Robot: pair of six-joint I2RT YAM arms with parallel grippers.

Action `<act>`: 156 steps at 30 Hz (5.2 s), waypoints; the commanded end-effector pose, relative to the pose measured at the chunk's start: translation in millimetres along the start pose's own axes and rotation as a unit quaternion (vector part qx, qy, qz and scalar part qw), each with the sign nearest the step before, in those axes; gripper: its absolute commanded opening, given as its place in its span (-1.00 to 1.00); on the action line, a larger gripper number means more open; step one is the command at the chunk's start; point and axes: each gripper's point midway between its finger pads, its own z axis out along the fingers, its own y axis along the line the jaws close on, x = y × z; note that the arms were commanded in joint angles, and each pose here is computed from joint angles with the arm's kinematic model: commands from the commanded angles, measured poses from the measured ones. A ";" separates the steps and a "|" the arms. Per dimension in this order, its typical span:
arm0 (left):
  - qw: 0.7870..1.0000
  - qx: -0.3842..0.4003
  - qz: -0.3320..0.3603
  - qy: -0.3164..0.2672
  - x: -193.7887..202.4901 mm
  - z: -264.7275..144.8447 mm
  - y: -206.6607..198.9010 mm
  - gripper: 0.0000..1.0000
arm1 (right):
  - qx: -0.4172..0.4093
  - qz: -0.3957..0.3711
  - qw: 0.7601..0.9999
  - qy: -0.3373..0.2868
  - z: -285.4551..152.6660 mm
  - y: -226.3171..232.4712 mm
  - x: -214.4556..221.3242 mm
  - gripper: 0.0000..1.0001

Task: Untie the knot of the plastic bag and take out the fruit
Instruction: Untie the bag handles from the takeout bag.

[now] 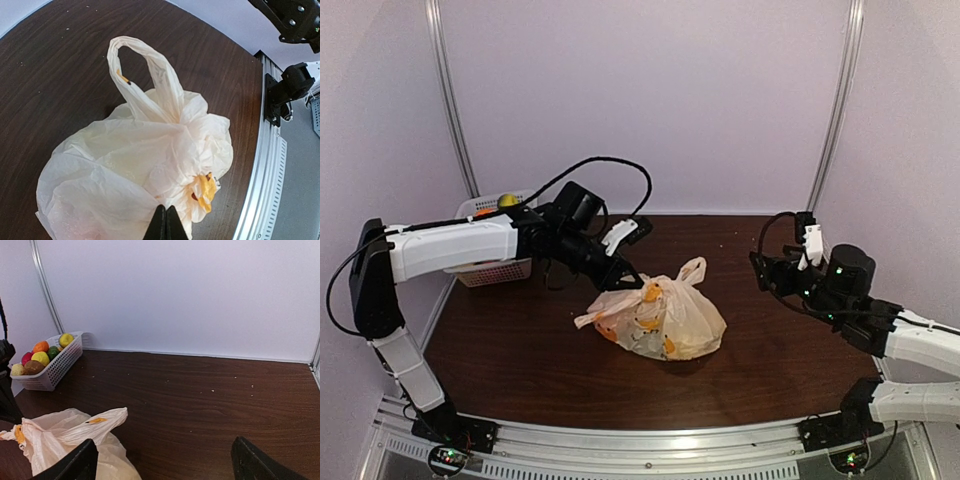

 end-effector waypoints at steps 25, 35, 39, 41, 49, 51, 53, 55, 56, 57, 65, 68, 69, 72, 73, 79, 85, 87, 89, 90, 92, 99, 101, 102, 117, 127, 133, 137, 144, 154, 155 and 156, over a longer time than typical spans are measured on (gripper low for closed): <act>0.998 -0.047 0.032 -0.031 -16.5 -11.1 -8.7 -1.00 | -0.096 -0.106 0.980 0.137 44.0 191.7 74.6 0.78; 0.998 -0.044 0.037 -0.032 -17.5 -12.8 -16.4 -1.00 | -0.070 -0.106 0.982 0.138 47.7 198.0 85.0 0.81; 0.998 -0.042 0.038 -0.035 -18.8 -14.2 -18.4 -1.00 | -0.046 -0.095 0.986 0.129 48.6 191.5 82.7 0.62; 0.998 -0.044 0.039 -0.037 -20.1 -16.0 -18.8 -1.00 | -0.040 -0.090 0.987 0.124 49.3 189.9 81.9 0.42; 0.997 -0.048 0.039 -0.039 -20.4 -16.5 -17.6 -1.00 | -0.027 -0.080 0.990 0.114 49.9 185.1 80.9 -0.42; 0.997 -0.047 0.039 -0.038 -19.9 -15.9 -17.5 -1.00 | -0.024 -0.080 0.990 0.114 49.8 183.2 82.0 -0.63; 0.997 -0.047 0.040 -0.040 -20.7 -16.8 -18.4 -1.00 | -0.021 -0.079 0.990 0.112 49.8 181.8 82.5 -0.81; 0.997 -0.047 0.040 -0.041 -21.5 -18.0 -18.9 -1.00 | -0.018 -0.077 0.991 0.109 49.7 180.5 82.0 -0.93; 0.997 -0.046 0.040 -0.042 -21.9 -18.6 -19.5 -1.00 | -0.018 -0.074 0.991 0.106 49.8 180.6 81.3 -1.00; 0.997 -0.047 0.041 -0.044 -22.5 -19.6 -19.6 -1.00 | -0.019 -0.074 0.992 0.105 49.6 180.5 80.7 -1.00; 0.996 -0.049 0.041 -0.054 -24.7 -22.7 -20.2 -1.00 | -0.011 -0.047 0.996 0.071 40.0 168.8 61.4 -1.00; 0.996 -0.050 0.040 -0.054 -24.8 -22.6 -19.8 -1.00 | -0.004 -0.034 0.998 0.054 35.2 158.7 55.5 -1.00; 0.996 -0.054 0.040 -0.056 -25.5 -23.6 -18.7 -1.00 | 0.000 -0.031 0.998 0.051 34.4 153.7 55.7 -1.00; 0.995 -0.072 0.039 -0.061 -26.1 -26.1 -13.1 -1.00 | 0.013 -0.017 0.998 0.055 32.8 137.6 64.9 -1.00; 0.994 -0.077 0.039 -0.061 -25.6 -26.5 -10.7 -1.00 | 0.015 -0.012 0.998 0.055 32.7 134.3 65.5 -1.00; 0.992 -0.105 0.027 -0.065 -26.4 -31.8 3.4 -1.00 | 0.019 -0.005 0.998 0.067 31.5 120.2 81.8 -1.00; 0.989 -0.125 0.016 -0.075 -27.5 -38.0 15.7 -1.00 | -0.006 0.010 0.998 0.064 32.6 126.3 79.5 -1.00; 0.989 -0.126 0.021 -0.078 -29.3 -40.2 14.7 -1.00 | -0.038 0.010 0.997 0.064 32.7 139.1 75.7 -1.00; 0.989 -0.108 0.039 -0.092 -35.4 -44.7 4.6 -0.84 | -0.077 0.008 0.995 0.065 32.4 154.5 72.4 -1.00; 0.989 -0.096 0.049 -0.102 -38.9 -49.3 -3.0 -0.63 | -0.103 0.009 0.992 0.066 31.1 165.0 69.9 -1.00; 0.987 -0.080 0.072 -0.122 -43.9 -56.2 -16.3 -0.15 | -0.133 0.009 0.989 0.068 30.0 177.1 67.5 -1.00; 0.990 -0.049 0.079 -0.110 -36.0 -41.4 -26.6 0.50 | -0.189 0.008 0.979 0.077 32.5 205.8 66.2 -1.00; 0.993 -0.049 0.067 -0.086 -28.7 -29.9 -21.4 0.56 | -0.195 0.010 0.978 0.079 33.8 209.8 67.4 -1.00; 0.994 -0.050 0.060 -0.076 -25.8 -24.9 -18.1 0.58 | -0.197 0.010 0.977 0.081 34.0 211.0 68.2 -1.00; 0.996 -0.044 0.043 -0.062 -19.9 -15.3 -15.5 -0.30 | -0.179 0.006 0.980 0.084 34.1 202.1 73.0 -1.00; 0.996 -0.042 0.044 -0.067 -22.8 -19.2 -18.3 -0.90 | -0.153 0.009 0.985 0.083 36.4 192.6 72.8 -1.00; 0.995 -0.050 0.046 -0.071 -25.1 -22.8 -17.3 -1.00 | -0.101 0.033 0.992 0.067 35.5 168.5 70.6 -1.00; 0.995 -0.058 0.047 -0.074 -26.9 -26.0 -16.0 -1.00 | -0.058 0.046 0.996 0.056 33.0 147.4 68.4 -1.00; 0.993 -0.074 0.050 -0.077 -29.2 -31.5 -12.5 -1.00 | 0.002 0.080 0.995 0.058 34.0 115.0 77.4 -1.00; 0.991 -0.097 0.047 -0.079 -30.3 -35.7 -5.6 -1.00 | 0.035 0.115 0.990 0.072 33.7 90.3 93.2 -1.00; 0.991 -0.101 0.047 -0.079 -30.5 -36.5 -4.8 -1.00 | 0.037 0.125 0.989 0.072 33.2 87.0 93.9 -1.00; 0.990 -0.103 0.048 -0.080 -31.0 -37.5 -4.4 -1.00 | 0.041 0.132 0.988 0.072 32.8 83.6 95.3 -1.00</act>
